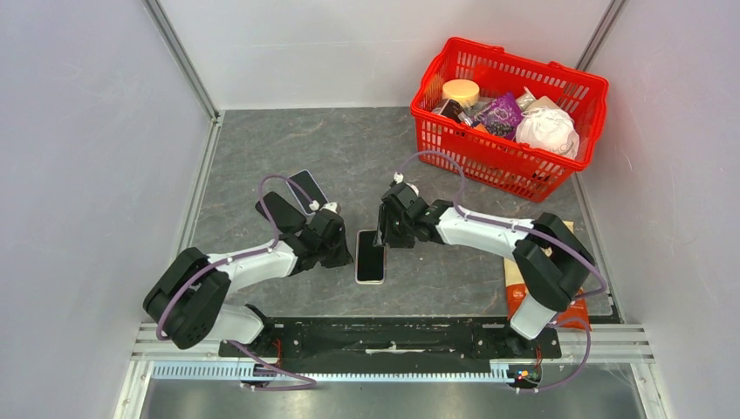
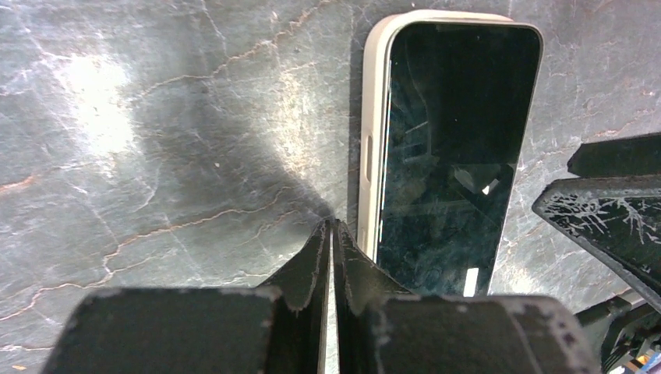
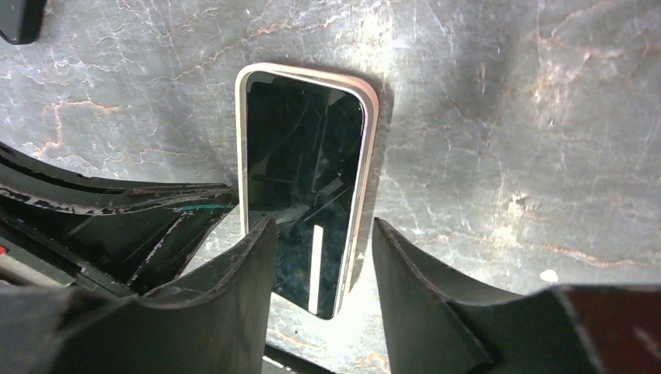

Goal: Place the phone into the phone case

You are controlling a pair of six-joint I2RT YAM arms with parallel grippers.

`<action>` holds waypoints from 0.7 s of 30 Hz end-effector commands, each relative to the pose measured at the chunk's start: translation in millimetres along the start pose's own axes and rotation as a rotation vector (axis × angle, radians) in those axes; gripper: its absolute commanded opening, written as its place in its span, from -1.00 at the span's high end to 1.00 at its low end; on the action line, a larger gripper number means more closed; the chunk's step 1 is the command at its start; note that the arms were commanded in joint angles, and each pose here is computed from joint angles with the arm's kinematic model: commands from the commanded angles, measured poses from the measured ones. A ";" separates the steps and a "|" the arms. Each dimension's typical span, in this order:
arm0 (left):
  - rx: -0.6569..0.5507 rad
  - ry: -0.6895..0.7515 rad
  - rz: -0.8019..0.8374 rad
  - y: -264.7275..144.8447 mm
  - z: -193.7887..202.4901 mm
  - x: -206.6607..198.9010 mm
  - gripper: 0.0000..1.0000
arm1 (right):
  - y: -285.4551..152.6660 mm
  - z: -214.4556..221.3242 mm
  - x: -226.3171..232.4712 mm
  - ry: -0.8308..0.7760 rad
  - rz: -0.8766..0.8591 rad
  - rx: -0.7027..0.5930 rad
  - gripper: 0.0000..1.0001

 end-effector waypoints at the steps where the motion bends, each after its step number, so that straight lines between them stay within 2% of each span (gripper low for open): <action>1: -0.010 -0.014 0.036 -2.3 1.3 -7.8 0.83 | -15.9 11.4 -3.5 -0.001 0.020 -0.027 -0.01; 5: 0.009 -0.009 0.058 -3.6 6.3 -10.5 0.84 | -16.8 27.4 -7.5 -0.001 0.028 -0.002 0.11; 21: 0.013 -0.008 0.063 -5.5 12.3 -13.3 0.85 | -11.5 57.9 -8.9 -0.032 0.047 0.045 0.27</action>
Point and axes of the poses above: each gripper's point midway between its finger pads, its own y axis out along the fingers, its own x axis along the line the jaws close on, z = x × y, the point moved 10 cm from there along -y, back along the fingers, and after that the axes turned 11 degrees about y, right-handed, at the moved point
